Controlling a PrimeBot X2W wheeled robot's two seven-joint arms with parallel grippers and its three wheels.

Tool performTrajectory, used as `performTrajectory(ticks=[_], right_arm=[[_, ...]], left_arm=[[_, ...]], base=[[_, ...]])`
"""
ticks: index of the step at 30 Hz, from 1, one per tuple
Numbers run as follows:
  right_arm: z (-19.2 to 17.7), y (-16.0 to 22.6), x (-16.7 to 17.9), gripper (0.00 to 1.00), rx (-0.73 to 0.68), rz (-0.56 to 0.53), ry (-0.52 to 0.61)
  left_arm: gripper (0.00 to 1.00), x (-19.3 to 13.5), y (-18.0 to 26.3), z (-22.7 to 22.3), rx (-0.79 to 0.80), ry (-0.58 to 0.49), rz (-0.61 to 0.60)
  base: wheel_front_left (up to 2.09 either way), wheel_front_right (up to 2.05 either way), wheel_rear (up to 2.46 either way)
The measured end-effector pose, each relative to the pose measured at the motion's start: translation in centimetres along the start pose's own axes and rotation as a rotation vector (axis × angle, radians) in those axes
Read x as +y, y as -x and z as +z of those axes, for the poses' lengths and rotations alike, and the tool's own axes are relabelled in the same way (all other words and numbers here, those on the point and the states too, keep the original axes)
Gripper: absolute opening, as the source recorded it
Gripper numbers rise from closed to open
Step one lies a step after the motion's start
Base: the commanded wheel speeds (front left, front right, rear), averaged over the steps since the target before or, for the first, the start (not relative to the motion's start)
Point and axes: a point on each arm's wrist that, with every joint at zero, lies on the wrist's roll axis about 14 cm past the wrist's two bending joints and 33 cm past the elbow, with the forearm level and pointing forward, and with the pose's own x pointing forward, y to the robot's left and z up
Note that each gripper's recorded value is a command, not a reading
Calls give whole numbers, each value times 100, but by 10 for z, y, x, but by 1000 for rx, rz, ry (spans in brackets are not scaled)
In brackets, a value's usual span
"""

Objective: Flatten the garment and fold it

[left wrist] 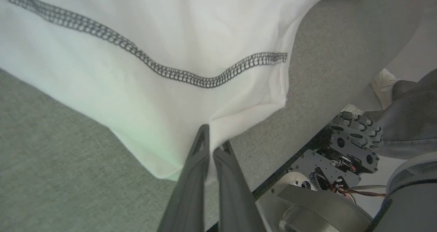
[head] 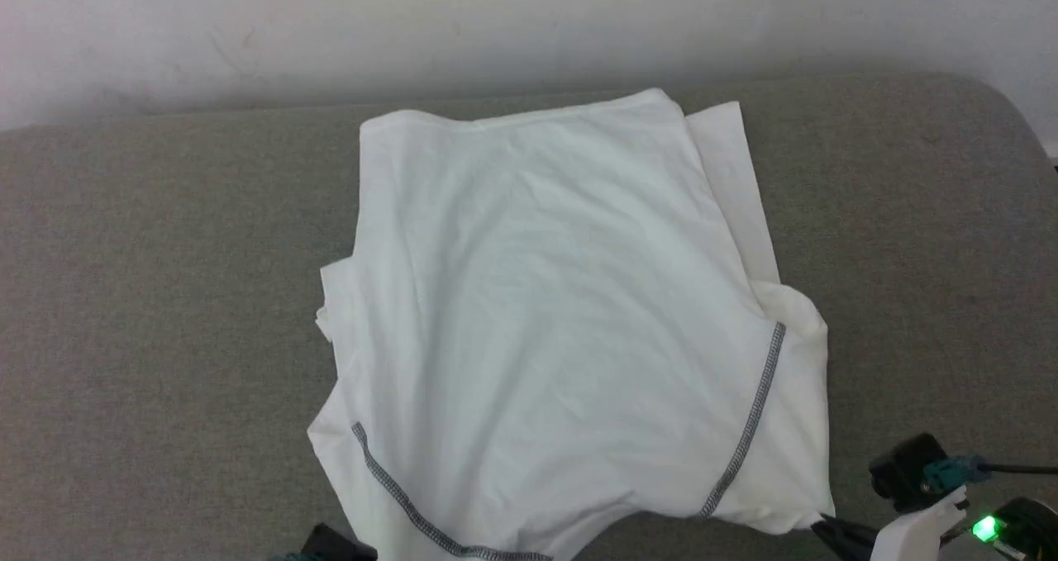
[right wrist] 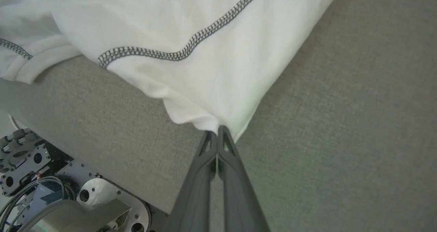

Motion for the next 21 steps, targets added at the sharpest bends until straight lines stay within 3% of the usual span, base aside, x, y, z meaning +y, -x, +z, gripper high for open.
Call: performTrajectory(ticks=[9, 21], right_arm=[[-42, 29, 14, 0, 153, 31, -55], [-40, 39, 25, 0, 124, 44, -60]], left_arm=[[0, -31, 21, -25, 107, 74, -74], [0, -42, 30, -19, 66, 72, -89]], base=[[0, 0, 0], [0, 0, 0]])
